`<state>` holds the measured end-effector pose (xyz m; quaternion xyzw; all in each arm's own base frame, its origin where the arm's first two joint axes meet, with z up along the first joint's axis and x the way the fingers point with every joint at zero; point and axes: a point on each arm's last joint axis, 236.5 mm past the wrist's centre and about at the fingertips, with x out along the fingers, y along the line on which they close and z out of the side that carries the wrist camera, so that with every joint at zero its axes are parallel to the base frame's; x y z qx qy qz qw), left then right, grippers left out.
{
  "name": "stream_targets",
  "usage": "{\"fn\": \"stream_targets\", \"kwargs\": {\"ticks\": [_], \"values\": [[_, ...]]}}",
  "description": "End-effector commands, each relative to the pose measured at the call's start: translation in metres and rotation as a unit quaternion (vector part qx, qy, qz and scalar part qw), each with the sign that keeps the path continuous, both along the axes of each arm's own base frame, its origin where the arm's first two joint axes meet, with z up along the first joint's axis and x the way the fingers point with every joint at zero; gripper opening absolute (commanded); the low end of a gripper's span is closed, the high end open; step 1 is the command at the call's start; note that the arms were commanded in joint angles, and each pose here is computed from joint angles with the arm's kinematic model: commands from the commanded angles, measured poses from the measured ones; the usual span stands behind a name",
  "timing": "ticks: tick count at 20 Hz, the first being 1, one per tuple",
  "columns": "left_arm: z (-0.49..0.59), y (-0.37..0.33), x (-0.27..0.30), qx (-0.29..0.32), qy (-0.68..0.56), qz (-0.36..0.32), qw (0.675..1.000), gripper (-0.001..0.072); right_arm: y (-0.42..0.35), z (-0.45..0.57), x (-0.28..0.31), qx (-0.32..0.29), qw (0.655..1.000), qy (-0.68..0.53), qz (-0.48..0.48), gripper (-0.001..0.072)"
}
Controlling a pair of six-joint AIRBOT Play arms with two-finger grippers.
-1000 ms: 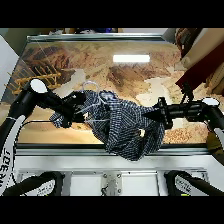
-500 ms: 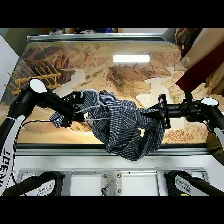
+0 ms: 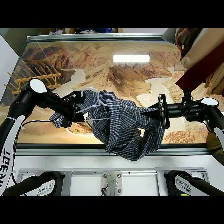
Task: Fold the clothes and pants, and hang the long-sleeved shirts on hangers.
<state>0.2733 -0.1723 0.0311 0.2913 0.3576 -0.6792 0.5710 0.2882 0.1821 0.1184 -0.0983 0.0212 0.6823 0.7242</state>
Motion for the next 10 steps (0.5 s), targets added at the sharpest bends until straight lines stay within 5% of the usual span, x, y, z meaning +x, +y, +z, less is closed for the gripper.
{"fn": "stream_targets", "kwargs": {"ticks": [1,2,10], "values": [[-0.001,0.001,0.002,0.012,0.028,0.047,0.998,0.0203,0.0,0.0,0.0,0.0,1.0,0.003,0.0,0.0018],[-0.001,0.001,0.004,0.018,0.045,0.078,0.996,0.0394,0.0,0.0,0.0,0.0,1.0,0.006,-0.001,0.0018],[0.003,0.02,0.026,0.031,0.103,0.244,0.964,0.0412,0.0,0.003,0.001,0.009,0.999,0.04,-0.01,0.0017]]}}
